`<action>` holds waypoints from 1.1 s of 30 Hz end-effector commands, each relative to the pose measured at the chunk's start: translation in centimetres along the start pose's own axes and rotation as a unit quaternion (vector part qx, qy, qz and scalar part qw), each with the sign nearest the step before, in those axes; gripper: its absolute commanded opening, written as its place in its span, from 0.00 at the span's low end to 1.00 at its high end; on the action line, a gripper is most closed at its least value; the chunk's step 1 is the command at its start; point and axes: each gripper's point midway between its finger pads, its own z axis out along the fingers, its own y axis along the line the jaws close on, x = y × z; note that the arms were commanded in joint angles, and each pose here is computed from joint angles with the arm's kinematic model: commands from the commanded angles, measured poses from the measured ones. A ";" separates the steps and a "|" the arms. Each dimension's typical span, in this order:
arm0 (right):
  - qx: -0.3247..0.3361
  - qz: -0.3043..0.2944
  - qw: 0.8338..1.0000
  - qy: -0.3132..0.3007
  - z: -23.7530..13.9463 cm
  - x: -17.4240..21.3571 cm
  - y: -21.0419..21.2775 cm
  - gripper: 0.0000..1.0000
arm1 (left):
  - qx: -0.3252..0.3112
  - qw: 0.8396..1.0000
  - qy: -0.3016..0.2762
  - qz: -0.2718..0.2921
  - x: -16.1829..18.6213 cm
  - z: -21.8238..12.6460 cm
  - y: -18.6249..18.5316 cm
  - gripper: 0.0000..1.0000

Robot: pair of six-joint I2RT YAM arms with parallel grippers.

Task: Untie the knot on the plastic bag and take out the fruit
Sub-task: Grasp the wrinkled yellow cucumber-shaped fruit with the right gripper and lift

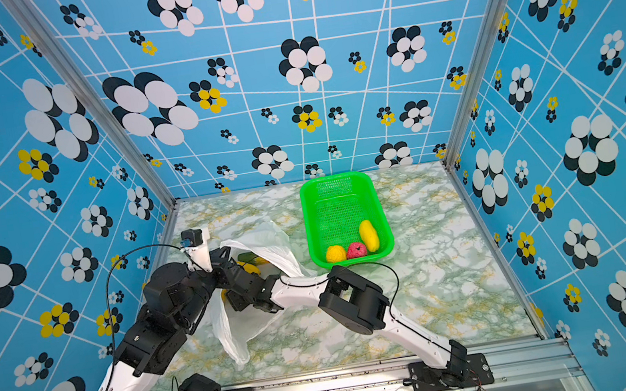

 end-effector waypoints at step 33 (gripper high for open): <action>-0.060 -0.017 0.983 -0.172 -16.4 -3.5 -1.2 0.37 | -0.005 1.000 -0.016 0.006 -0.3 -0.1 0.2 0.01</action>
